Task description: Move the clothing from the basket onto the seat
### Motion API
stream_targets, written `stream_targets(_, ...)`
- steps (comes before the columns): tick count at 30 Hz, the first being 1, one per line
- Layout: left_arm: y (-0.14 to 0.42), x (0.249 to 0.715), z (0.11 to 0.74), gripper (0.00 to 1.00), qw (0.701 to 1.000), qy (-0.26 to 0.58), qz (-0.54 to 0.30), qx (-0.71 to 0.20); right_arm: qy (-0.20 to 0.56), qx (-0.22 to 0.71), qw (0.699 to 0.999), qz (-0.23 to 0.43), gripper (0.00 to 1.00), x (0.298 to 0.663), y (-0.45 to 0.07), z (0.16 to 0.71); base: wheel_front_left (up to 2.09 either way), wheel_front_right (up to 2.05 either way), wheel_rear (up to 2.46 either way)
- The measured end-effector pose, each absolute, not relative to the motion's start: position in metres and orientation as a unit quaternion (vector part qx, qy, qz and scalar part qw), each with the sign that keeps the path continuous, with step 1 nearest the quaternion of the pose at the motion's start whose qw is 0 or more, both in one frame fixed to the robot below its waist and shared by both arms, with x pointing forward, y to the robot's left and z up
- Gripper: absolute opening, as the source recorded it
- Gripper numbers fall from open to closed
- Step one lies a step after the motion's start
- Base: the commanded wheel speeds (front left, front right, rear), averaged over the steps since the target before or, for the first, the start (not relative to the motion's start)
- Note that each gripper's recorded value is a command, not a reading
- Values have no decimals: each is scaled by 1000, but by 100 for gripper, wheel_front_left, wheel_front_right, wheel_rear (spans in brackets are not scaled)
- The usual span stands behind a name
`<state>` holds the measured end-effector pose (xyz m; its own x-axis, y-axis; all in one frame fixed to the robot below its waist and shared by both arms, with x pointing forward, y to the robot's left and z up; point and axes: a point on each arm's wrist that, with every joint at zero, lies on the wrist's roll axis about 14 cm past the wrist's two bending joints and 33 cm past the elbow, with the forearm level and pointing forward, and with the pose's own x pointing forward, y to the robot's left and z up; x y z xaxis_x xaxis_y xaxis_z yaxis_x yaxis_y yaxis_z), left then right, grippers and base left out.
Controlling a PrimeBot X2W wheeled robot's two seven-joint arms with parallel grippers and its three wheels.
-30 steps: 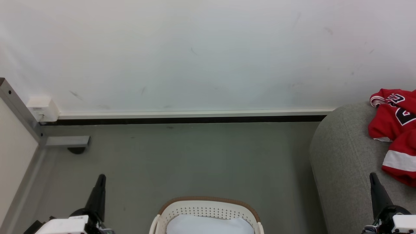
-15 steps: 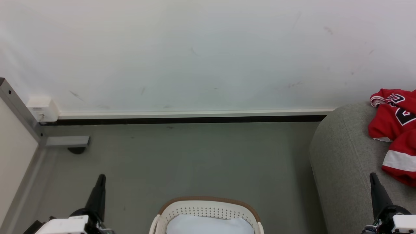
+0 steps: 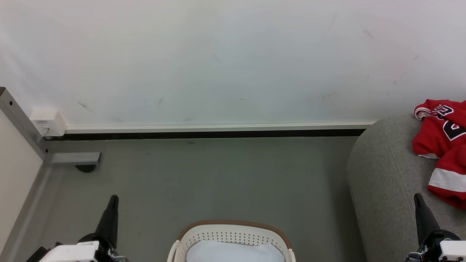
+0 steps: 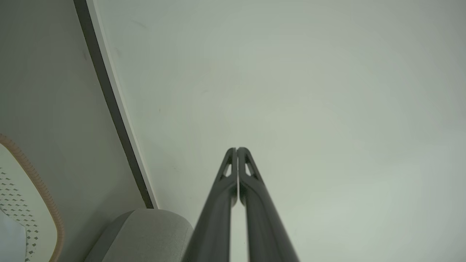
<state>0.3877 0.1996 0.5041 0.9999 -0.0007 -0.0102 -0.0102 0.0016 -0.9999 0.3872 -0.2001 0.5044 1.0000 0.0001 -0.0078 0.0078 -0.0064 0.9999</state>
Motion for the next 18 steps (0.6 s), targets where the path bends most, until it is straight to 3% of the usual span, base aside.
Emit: stream_targets(18,200,388,504,0,708,4,3,-707,3,709,705,-3,0,387,-200,504,0,0,0)
